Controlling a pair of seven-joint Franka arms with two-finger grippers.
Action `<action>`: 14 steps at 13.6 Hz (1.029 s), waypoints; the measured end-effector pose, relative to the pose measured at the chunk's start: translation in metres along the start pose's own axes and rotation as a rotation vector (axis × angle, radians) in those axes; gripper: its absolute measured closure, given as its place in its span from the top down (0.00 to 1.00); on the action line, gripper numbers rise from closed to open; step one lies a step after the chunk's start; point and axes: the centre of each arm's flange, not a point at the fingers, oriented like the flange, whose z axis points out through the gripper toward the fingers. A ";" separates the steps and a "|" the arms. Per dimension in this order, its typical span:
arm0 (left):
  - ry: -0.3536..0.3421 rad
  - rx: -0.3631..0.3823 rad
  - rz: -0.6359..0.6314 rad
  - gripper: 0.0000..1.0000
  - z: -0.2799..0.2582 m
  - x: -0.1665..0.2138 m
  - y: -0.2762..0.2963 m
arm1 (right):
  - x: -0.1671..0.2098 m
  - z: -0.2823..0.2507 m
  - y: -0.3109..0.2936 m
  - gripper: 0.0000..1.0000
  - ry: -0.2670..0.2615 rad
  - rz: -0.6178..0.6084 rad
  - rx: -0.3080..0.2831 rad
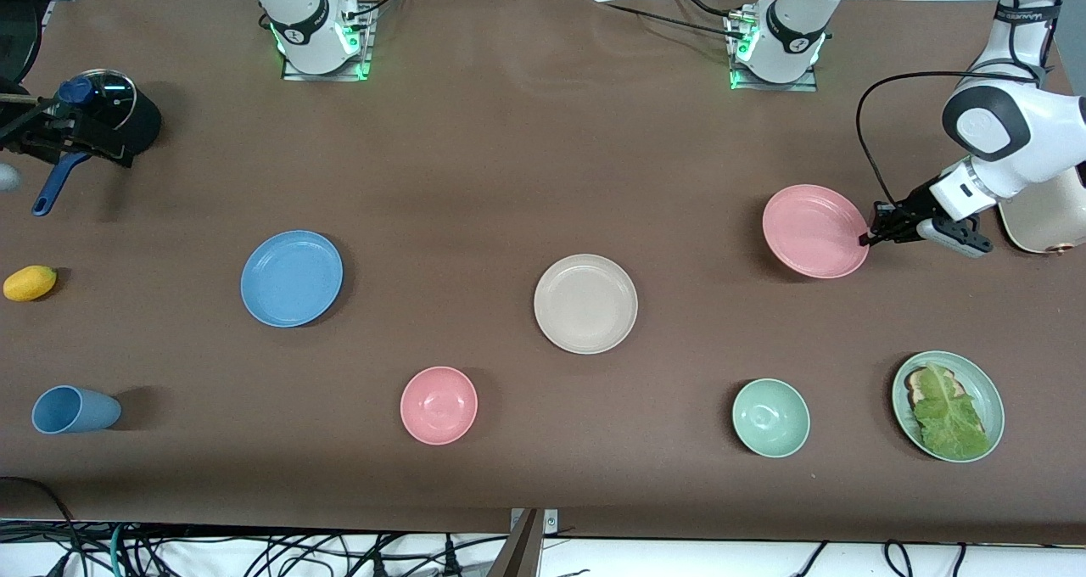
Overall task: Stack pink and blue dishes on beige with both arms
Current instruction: 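Carry the pink plate with the left gripper onto the beige plate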
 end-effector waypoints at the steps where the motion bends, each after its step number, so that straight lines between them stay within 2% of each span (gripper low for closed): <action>1: -0.005 0.006 -0.007 0.05 -0.002 0.009 0.007 | 0.000 0.000 0.000 1.00 0.000 0.000 0.000; 11: -0.062 -0.024 -0.140 0.05 0.043 0.086 0.154 | 0.000 0.001 0.003 1.00 -0.003 0.005 0.000; 14: -0.083 0.000 -0.169 0.05 0.058 0.109 0.183 | 0.000 0.001 0.002 1.00 -0.003 0.003 0.000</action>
